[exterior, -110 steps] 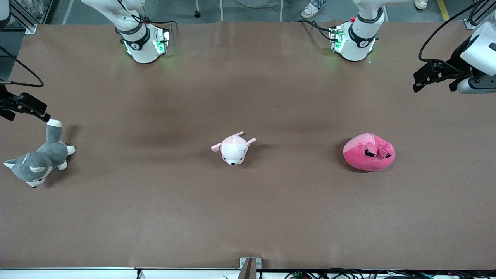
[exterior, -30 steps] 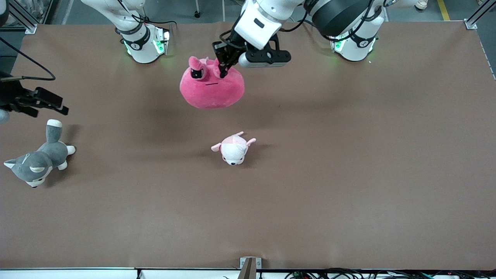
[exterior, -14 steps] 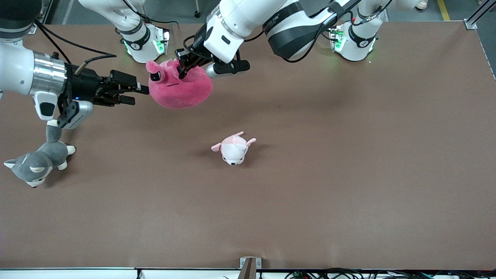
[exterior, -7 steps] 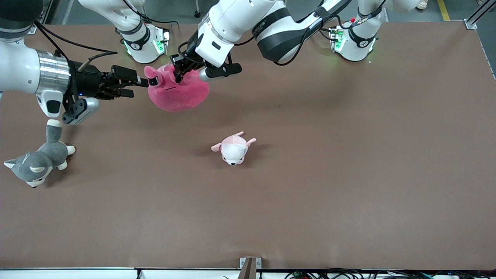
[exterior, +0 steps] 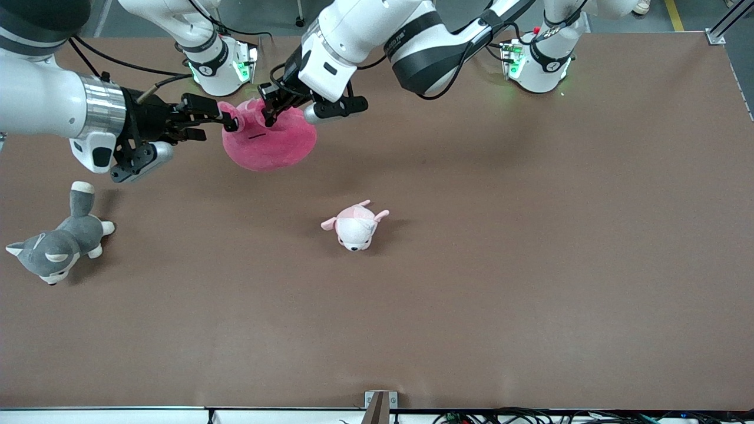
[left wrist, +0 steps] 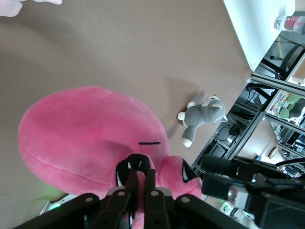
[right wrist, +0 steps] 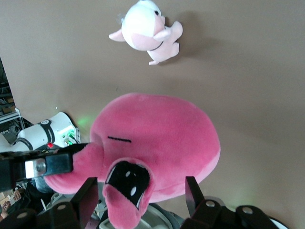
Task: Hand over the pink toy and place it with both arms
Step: 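Reach the right gripper to the pink toy while the left gripper holds it, then close the right gripper on the pink toy's tentacle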
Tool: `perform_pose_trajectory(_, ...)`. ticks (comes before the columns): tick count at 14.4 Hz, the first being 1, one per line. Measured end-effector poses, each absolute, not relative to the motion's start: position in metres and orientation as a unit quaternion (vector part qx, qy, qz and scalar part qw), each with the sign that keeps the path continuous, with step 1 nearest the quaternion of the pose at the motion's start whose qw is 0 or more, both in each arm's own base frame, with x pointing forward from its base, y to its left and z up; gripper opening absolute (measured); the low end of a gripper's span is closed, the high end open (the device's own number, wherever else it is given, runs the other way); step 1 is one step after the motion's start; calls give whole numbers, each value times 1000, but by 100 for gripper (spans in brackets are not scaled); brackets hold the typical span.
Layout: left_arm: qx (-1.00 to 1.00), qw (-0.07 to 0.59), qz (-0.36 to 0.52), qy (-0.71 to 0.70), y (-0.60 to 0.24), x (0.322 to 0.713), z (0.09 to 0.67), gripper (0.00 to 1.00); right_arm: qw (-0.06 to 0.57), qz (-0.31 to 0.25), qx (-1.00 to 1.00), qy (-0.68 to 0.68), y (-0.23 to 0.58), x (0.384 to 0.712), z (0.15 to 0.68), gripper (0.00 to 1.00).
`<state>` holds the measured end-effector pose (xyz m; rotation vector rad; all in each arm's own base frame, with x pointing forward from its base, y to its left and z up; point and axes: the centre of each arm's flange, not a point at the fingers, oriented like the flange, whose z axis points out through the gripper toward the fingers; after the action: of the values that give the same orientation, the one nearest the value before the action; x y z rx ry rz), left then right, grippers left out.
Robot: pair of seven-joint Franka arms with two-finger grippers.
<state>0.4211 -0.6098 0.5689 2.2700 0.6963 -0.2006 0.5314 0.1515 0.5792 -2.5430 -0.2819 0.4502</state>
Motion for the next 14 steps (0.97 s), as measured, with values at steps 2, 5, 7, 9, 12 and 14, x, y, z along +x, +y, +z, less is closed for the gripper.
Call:
perform_pose_trajectory(2, 885, 370, -78, 272, -610, 422, 568, 8, 268, 176, -941, -108, 153, 529, 578, 82)
perform_pose_trajectory(5, 884, 370, -78, 273, -610, 423, 567, 8, 265, 186, -939, -117, 162, 524, 576, 82)
perform_pose_trajectory(7, 884, 371, -78, 274, -609, 424, 567, 8, 264, 188, -938, -123, 170, 522, 576, 82)
perform_pose_trajectory(9, 884, 371, -77, 274, -609, 424, 567, 8, 262, 189, -938, -127, 175, 520, 576, 81)
perform_pose_trajectory(12, 884, 370, -77, 275, -609, 425, 566, 8, 254, 191, -940, -127, 174, 520, 573, 76)
perform_pose_trajectory(14, 884, 370, -77, 275, -608, 426, 566, 8, 253, 193, -939, -127, 174, 519, 570, 53)
